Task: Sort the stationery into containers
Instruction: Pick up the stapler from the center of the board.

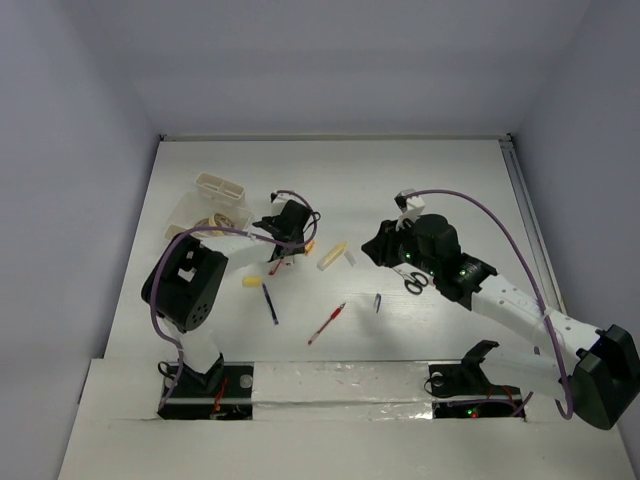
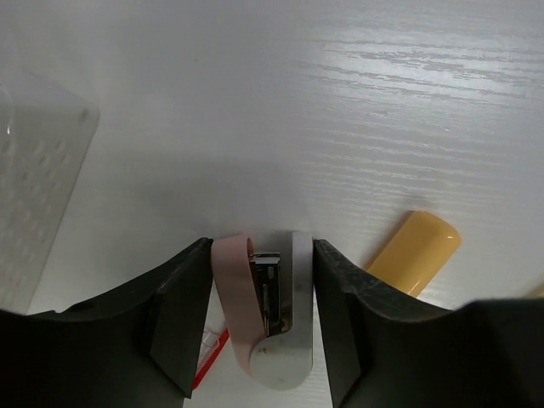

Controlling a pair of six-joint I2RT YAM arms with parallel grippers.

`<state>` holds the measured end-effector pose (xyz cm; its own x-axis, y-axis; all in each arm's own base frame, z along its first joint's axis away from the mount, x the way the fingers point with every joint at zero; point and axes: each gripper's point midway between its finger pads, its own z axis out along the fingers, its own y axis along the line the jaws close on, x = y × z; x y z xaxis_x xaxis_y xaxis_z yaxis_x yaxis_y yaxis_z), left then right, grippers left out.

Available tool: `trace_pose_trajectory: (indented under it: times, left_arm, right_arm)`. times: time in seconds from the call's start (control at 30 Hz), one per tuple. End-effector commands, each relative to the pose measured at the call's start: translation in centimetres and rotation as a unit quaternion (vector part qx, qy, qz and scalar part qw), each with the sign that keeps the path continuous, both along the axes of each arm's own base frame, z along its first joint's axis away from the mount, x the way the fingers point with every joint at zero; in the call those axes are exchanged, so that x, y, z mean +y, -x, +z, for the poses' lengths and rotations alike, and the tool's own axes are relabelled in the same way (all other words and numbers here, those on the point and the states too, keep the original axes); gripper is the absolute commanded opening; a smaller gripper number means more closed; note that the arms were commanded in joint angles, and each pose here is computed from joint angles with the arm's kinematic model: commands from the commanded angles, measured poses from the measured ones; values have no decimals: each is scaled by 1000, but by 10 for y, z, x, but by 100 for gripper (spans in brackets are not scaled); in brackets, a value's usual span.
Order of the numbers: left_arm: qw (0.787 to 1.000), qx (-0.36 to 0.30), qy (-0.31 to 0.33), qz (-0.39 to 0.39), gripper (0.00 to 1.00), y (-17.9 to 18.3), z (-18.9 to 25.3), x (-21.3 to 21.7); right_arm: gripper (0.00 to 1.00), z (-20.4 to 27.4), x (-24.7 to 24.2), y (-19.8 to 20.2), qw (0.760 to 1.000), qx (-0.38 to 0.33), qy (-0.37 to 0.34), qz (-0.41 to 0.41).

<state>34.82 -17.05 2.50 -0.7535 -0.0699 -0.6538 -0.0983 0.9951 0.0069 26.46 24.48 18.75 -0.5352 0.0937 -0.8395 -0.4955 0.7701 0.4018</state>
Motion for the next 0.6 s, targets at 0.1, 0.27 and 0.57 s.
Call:
trace_pose_trajectory:
  times: [0.1,0.27,0.57]
  left_arm:
    - [1000,-14,13,-9,36,-10,8,-8]
    - [1000,-23,16,-9,18,-13,16,-9]
    - [990,-113,77,-27,1,-32,114,-26]
  right_arm:
    - [37,12,6,-4,999,-23,-22,6]
    - [37,13,6,-4,999,-25,-22,5]
    - [37,14,5,-4,999,-26,-23,3]
